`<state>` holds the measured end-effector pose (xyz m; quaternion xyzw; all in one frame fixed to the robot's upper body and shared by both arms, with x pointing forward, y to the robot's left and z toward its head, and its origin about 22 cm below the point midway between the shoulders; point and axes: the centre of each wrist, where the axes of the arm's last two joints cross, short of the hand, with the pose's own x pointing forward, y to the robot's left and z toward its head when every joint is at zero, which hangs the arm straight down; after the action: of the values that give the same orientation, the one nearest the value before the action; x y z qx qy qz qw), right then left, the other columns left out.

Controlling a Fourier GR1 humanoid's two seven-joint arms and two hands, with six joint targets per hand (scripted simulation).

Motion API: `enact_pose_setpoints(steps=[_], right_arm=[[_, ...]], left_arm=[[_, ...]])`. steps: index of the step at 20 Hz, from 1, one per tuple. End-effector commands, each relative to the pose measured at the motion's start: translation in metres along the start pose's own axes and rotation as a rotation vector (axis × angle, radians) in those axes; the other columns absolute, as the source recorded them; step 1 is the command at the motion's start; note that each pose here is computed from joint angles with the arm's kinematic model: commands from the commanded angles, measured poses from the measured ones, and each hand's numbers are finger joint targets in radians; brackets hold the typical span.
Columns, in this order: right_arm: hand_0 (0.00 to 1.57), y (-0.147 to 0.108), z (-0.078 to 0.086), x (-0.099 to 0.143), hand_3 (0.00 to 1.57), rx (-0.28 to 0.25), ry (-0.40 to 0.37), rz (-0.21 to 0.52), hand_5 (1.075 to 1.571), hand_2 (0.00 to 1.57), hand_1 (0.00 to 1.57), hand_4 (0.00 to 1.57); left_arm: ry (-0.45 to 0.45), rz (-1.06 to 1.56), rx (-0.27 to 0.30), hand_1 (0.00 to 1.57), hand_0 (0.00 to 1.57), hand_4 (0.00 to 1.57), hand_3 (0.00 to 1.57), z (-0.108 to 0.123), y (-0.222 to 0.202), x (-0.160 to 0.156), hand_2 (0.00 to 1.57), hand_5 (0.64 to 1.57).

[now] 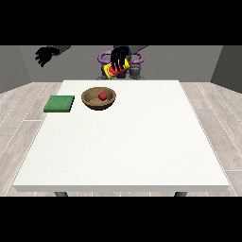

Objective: Pick the cup and pour the ball into the bowl, then pick the bowl and place it on the pad

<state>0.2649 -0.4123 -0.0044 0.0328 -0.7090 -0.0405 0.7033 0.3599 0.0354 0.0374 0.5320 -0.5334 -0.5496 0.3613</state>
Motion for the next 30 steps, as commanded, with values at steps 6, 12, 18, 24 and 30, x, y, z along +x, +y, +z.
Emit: enact_pose_setpoints(steps=[6,12,18,24,30], right_arm=[[0.0,0.015,-0.008,-0.005,0.0,-0.048,0.002,-0.046,1.57,0.0,0.0,0.72],[0.0,0.034,-0.017,-0.012,0.0,-0.06,-0.018,-0.066,1.57,0.0,0.0,0.7],[0.0,0.033,-0.007,-0.023,0.0,-0.198,-0.028,-0.091,1.57,0.0,0.0,0.42],[0.0,0.059,-0.021,-0.021,0.0,-0.208,-0.098,-0.111,1.57,0.0,0.0,0.0],[0.0,0.101,-0.043,-0.042,0.0,-0.168,-0.146,-0.144,1.568,0.0,0.0,0.0]], left_arm=[[0.141,0.716,0.194,1.1,1.1,1.27,0.99,0.013,0.005,-0.038,1.3,1.57],[0.174,1.383,0.33,0.0,0.0,0.41,0.0,0.002,0.086,-0.073,0.0,1.497],[-0.029,1.665,0.25,0.0,0.0,0.21,0.0,0.005,0.109,-0.162,0.0,1.5],[-0.143,1.686,0.276,0.0,0.0,0.35,0.0,0.014,0.125,-0.281,0.0,1.5],[-0.131,1.695,0.336,0.0,0.0,0.31,0.0,0.026,0.147,-0.347,0.0,1.513]])
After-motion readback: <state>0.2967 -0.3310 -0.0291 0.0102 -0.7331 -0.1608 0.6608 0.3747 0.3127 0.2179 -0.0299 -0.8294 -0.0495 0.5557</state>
